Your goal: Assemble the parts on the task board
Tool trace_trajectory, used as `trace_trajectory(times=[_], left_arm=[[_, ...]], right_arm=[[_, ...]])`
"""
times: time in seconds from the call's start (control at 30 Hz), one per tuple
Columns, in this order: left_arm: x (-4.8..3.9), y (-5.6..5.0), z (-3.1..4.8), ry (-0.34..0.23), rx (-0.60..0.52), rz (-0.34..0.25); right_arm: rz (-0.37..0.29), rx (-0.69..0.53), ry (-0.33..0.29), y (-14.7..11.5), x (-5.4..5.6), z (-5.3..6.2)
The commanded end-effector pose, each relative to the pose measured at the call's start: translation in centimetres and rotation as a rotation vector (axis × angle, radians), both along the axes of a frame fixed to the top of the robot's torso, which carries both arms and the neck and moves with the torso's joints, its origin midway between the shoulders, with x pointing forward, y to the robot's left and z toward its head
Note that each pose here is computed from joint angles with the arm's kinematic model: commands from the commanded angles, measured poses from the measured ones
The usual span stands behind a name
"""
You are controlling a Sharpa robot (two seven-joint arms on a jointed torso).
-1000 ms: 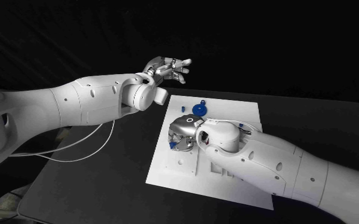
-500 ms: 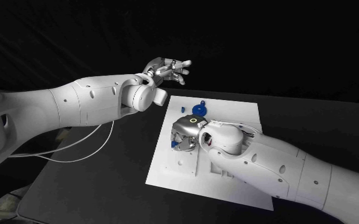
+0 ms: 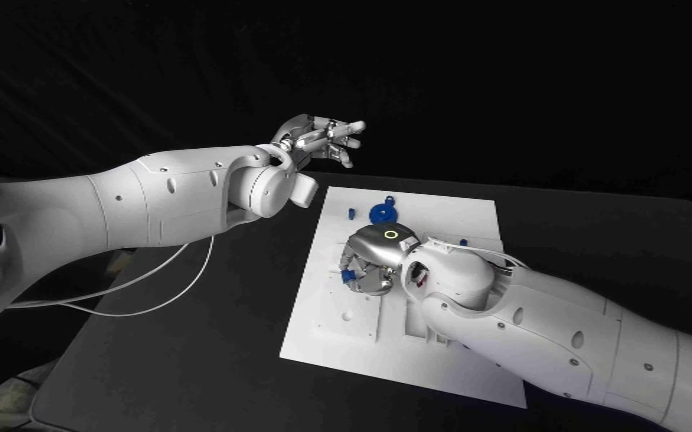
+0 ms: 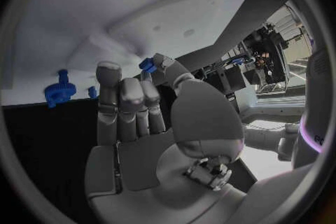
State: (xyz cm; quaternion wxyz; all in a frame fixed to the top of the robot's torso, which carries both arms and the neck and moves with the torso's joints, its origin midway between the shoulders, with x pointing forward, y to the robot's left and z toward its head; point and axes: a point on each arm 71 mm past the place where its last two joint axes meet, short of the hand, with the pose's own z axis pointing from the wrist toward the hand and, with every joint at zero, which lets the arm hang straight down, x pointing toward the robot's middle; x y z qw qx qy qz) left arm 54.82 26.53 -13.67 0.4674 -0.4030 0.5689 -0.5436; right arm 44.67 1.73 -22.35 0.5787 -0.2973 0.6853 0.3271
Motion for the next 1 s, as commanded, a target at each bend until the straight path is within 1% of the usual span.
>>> trace_trajectory(times=[0.03, 0.1, 0.2, 0.3, 0.37, 0.6, 0.77, 0.87, 1.0], left_arm=[[-0.26, -0.2, 0.16, 0.007, 0.017, -0.054], [-0.52, 0.0, 0.08, 0.017, 0.022, -0.073], [-1.06, 0.5, -0.12, 0.043, 0.037, -0.116], [-1.57, 0.9, -0.37, 0.069, 0.067, -0.181], [-2.02, 1.2, -0.60, 0.089, 0.102, -0.233], [-3.39, 1.8, -1.49, 0.160, 0.206, -0.360], [-4.03, 1.7, -2.07, 0.194, 0.262, -0.429], [-4.28, 1.5, -2.51, 0.207, 0.290, -0.454], [-4.67, 0.6, -3.48, 0.234, 0.326, -0.470]], right_arm=[[-0.023, 0.069, -0.009, -0.7, -0.1, 1.0], [-0.030, 0.091, -0.010, -1.3, -0.2, 1.7], [-0.045, 0.127, -0.009, -2.6, -0.4, 2.8], [-0.065, 0.160, 0.004, -4.1, -0.4, 3.9], [-0.086, 0.190, 0.023, -5.2, -0.4, 4.7], [-0.147, 0.259, 0.078, -8.6, -0.5, 6.8], [-0.173, 0.277, 0.094, -10.2, -0.6, 7.5], [-0.184, 0.284, 0.099, -10.9, -0.6, 7.8], [-0.202, 0.299, 0.096, -11.5, -0.3, 8.3]])
